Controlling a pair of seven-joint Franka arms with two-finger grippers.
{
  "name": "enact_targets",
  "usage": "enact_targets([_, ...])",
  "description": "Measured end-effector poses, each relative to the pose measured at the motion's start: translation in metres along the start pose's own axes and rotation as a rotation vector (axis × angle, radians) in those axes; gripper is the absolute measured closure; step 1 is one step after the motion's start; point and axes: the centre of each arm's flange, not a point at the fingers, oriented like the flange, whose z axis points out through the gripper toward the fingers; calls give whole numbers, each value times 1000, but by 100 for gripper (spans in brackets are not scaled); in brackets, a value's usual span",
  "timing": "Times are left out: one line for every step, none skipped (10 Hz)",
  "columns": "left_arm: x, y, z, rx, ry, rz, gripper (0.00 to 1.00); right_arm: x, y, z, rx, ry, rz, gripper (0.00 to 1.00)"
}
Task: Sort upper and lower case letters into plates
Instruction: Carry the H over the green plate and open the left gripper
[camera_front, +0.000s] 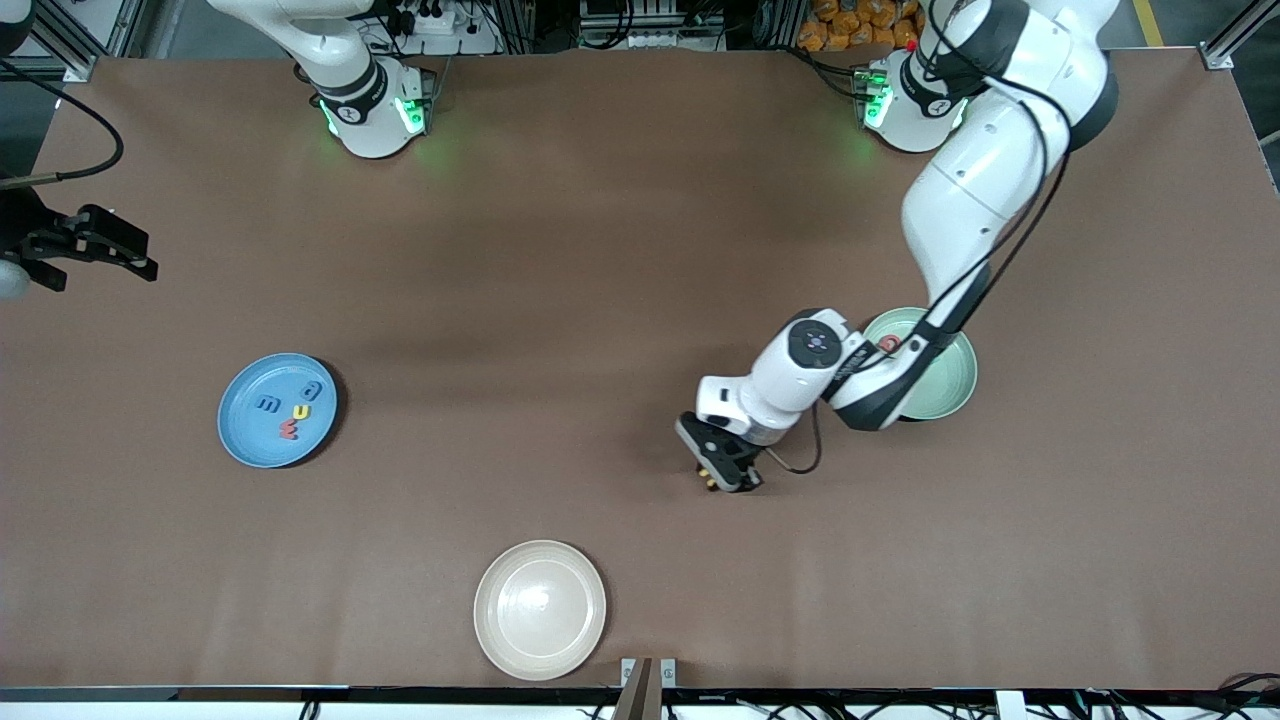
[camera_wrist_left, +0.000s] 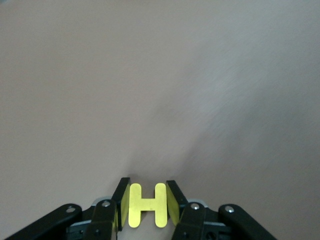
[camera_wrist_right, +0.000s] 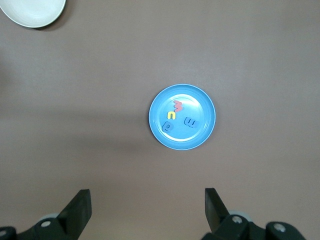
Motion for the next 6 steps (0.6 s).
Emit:
enact_targets([-18,-18,-10,-3,-29,-22,65,0,0,1,0,-1,0,0])
enact_targets([-36,-34,-23,-16,-56,-40,65,0,0,2,1,-5,0,0])
enact_targets([-57,-50,-40,-36,-82,-61,65,0,0,4,1,-9,-1,0])
enact_targets([-76,-64,-58,-63,-107,-86,65,0,0,6,2,-12,-1,0])
enact_targets([-88,-75,-77,-97,-141,-104,65,0,0,6,2,-13,0,0])
enact_targets([-93,-80,-95,-122,-181,-117,65,0,-1,6,2,-13,-1,0])
